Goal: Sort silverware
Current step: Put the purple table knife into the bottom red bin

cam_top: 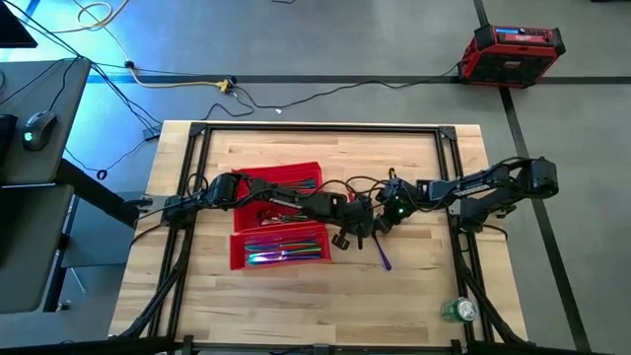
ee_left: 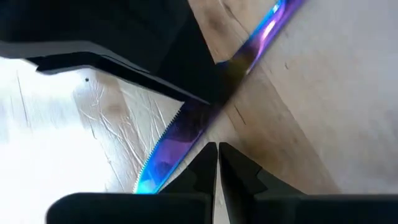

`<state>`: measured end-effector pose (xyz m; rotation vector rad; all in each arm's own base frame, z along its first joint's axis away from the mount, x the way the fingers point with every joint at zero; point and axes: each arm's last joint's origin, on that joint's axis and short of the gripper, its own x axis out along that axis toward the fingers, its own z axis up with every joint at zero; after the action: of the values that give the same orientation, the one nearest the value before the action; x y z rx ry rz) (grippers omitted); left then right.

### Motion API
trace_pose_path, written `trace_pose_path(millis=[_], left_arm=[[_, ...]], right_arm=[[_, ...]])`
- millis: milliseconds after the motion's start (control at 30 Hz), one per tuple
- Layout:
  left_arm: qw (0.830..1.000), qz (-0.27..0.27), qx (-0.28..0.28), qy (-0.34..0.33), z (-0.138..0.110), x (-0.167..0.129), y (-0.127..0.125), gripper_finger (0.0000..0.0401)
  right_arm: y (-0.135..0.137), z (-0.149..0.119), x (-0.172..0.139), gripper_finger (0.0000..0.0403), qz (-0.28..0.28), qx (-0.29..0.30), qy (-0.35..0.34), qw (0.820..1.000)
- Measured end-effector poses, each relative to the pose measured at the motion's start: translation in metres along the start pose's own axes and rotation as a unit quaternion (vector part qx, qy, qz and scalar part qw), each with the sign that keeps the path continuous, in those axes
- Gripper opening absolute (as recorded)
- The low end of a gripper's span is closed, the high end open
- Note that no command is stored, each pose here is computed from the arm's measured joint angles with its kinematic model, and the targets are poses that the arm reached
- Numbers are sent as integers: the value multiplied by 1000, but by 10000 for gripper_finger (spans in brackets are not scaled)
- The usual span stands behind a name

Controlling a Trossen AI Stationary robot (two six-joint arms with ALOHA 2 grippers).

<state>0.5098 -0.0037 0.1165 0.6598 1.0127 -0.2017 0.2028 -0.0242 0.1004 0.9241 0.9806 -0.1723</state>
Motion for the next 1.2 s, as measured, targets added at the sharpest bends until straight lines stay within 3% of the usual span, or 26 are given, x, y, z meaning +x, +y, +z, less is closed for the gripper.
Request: trace_pose_path(millis=[100, 500, 867, 1200], left_arm=[[1000, -5, 21, 14, -3, 4, -2, 0], [999, -15, 18, 36, -16, 6, 7, 0], [1000, -18, -2, 10, -23, 27, 8, 0], [999, -25, -33, -24, -22, 36, 9, 0]], right_arm=[[0, -1, 0, 138, 5, -19, 5, 1000], [-2, -4, 0, 138, 8, -67, 25, 997], [1, 0, 0, 138, 14, 12, -6, 1000], [1, 5, 9, 138, 26, 10, -27, 999]])
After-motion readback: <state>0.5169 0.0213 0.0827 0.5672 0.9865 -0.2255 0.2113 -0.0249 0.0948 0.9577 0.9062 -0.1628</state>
